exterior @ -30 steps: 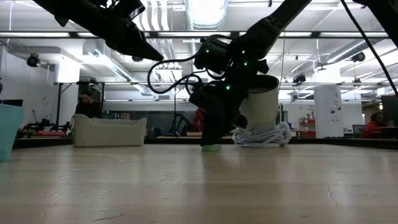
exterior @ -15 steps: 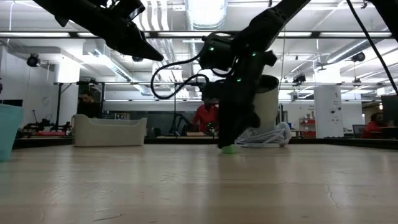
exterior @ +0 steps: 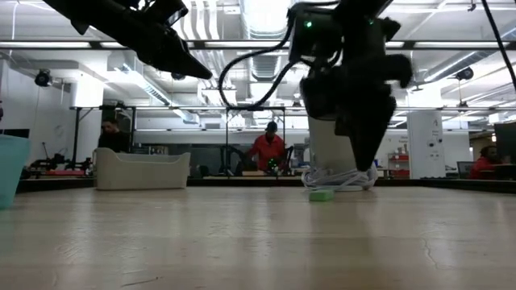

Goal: Pick & Place School Supplies
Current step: Put the green eraser into the yellow bin

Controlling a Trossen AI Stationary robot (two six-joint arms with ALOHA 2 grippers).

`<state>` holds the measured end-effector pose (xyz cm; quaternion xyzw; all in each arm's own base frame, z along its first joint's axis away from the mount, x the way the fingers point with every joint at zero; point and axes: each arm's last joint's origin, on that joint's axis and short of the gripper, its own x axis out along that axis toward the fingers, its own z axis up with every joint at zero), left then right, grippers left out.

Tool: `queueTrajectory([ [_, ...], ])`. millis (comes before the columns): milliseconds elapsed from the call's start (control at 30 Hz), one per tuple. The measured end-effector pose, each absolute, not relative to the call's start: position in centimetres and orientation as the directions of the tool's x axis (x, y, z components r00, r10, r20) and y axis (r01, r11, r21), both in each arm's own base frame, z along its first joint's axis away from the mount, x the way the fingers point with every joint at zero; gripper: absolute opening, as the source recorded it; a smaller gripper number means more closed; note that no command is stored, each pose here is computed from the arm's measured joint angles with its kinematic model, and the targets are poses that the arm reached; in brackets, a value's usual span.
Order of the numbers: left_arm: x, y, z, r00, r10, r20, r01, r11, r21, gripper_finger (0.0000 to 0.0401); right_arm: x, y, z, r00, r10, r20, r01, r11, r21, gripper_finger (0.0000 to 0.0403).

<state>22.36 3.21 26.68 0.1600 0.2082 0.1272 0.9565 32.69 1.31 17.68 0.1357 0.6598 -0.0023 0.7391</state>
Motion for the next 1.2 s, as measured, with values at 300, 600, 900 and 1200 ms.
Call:
queueTrajectory([
  [300,22.3,3.2,26.6,0.879,0.31,-0.362,-0.175,0.917,0.36,0.0241,31.3,4.0,19.8,0.351,0.205,-0.914,-0.51,0.86,-0.002,0.0059],
  [600,22.3,3.2,26.6,0.879,0.31,-0.364,-0.174,0.917,0.36,0.0241,29.1,2.7,21.2,0.651,0.211,-0.729,-0.529,0.815,-0.237,0.0059],
  [900,22.3,3.2,26.6,0.878,0.31,-0.364,-0.174,0.917,0.36,0.0241,27.3,1.7,20.2,0.706,0.19,-0.683,-0.583,0.703,-0.407,0.0059],
  [1200,22.3,3.2,26.6,0.878,0.31,-0.365,-0.174,0.917,0.36,0.0241,27.4,1.6,18.7,0.667,0.19,-0.72,-0.6,0.71,-0.368,0.0059],
])
